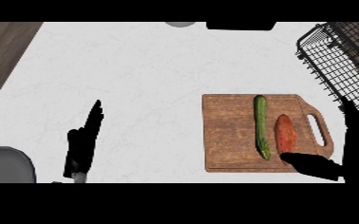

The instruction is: Pick the squash from the cutting board and place it in the tiered basket

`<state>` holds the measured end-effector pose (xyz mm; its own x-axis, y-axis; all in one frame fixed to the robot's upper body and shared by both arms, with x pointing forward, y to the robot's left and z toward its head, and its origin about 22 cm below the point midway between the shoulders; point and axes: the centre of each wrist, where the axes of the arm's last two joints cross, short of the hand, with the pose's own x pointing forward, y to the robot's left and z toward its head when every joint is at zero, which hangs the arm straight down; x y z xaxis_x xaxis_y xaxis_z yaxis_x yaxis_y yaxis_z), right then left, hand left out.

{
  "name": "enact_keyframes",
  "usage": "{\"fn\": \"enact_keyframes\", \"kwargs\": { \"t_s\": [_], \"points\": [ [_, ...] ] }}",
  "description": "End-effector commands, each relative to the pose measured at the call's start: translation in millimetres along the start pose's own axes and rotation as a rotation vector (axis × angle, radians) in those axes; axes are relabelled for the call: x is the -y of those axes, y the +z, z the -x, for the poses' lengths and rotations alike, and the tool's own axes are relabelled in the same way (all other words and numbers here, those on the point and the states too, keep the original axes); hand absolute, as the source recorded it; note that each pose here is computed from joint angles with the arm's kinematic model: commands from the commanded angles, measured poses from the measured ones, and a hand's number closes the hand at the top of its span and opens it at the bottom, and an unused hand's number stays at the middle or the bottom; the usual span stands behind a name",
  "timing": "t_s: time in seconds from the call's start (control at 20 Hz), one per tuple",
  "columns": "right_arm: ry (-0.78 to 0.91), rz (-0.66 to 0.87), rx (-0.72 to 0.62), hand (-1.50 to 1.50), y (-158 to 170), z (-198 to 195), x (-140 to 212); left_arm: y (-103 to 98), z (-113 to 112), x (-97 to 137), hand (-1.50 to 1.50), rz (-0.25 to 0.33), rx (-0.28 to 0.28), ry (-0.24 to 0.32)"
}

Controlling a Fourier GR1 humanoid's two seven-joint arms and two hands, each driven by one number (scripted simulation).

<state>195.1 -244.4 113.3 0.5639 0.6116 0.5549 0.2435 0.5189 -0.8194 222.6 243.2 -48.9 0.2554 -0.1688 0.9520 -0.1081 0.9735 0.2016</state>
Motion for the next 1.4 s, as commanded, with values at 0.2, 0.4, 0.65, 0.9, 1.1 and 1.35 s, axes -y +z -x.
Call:
{"fn": "enact_keyframes", "kwargs": {
  "t_s": [0.2, 0.4, 0.65, 0.9, 1.1, 1.35],
  "points": [
    [0.21, -0.032, -0.171, -1.5, -4.6, -35.5, -50.4, 7.4, 7.6, 16.9, 0.0, 0.007, -0.019, 0.006],
    [0.257, -0.084, -0.231, -1.5, -6.8, -32.1, -58.9, 9.1, 8.2, 6.8, 0.0, -0.015, -0.013, 0.015],
    [0.255, -0.121, -0.243, -1.5, -13.6, -70.1, -71.0, 13.3, 7.5, 4.9, 0.0, 0.001, -0.022, 0.005],
    [0.248, -0.156, -0.243, -1.5, -15.3, -86.5, -100.0, 8.2, 18.9, -7.3, 0.0, 0.002, -0.024, 0.005],
    [0.337, -0.212, -0.299, -1.5, -31.2, -73.0, -86.0, 6.0, 7.0, 3.5, 0.0, -0.014, -0.016, 0.011],
    [0.373, -0.261, -0.364, -1.5, -37.7, -71.4, -112.1, 14.9, 18.8, -9.7, 0.0, -0.012, -0.012, 0.006]
  ]
}}
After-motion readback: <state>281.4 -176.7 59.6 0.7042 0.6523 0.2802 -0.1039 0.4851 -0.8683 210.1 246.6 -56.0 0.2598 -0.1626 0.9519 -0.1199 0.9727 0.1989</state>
